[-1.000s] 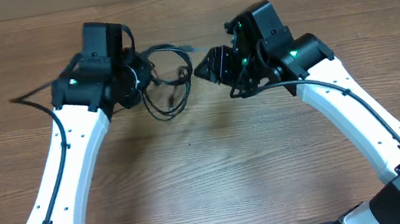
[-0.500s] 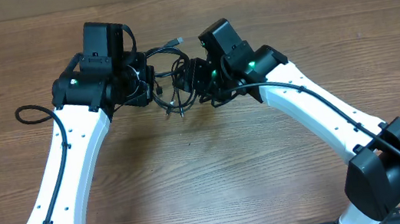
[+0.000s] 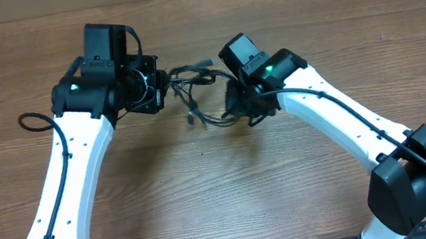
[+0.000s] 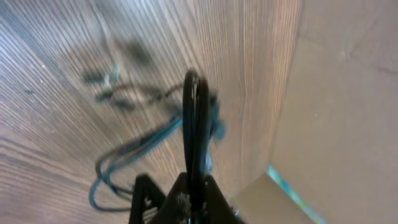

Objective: Untangle cables

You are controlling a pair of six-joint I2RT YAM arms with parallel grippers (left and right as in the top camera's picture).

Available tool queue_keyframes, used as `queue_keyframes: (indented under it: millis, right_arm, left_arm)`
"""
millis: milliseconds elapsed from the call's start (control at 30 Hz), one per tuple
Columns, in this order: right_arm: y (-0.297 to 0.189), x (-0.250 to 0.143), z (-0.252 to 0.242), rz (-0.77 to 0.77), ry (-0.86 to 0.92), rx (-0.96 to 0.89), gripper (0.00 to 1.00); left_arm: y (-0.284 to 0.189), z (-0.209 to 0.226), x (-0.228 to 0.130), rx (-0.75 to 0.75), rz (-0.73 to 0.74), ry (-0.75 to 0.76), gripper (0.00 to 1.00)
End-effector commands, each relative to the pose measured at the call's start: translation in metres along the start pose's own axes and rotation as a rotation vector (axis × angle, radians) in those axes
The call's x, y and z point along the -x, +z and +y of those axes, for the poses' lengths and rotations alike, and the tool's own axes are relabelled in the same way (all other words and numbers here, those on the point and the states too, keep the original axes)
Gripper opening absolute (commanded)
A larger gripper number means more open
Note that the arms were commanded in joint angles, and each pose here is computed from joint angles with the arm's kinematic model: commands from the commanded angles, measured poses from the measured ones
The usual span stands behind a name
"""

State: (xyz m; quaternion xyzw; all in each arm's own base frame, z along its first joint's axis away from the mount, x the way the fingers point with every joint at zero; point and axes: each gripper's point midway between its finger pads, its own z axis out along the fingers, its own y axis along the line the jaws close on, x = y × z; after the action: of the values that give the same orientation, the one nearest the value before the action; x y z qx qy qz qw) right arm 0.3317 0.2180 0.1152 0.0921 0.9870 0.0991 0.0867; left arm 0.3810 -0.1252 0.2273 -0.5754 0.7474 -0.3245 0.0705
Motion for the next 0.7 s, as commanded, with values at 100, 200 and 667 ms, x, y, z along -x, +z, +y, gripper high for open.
queue_keyframes:
  millis: [100,200,667]
  right_arm:
    - [-0.011,0.028,-0.094,-0.07,0.06,-0.322,0.04]
    - [-0.015,0.039,-0.118,-0.083,0.113,-0.359,0.04]
    - [-0.031,0.021,-0.034,0.096,-0.331,0.219,0.04]
  left_arm:
    - [-0.021,-0.011,0.054,-0.055,-0.128,0.01,0.04]
    - [-0.026,-0.008,0.069,-0.049,-0.16,0.021,0.04]
    - [-0.026,0.0,0.071,0.035,-0.179,0.562,0.07]
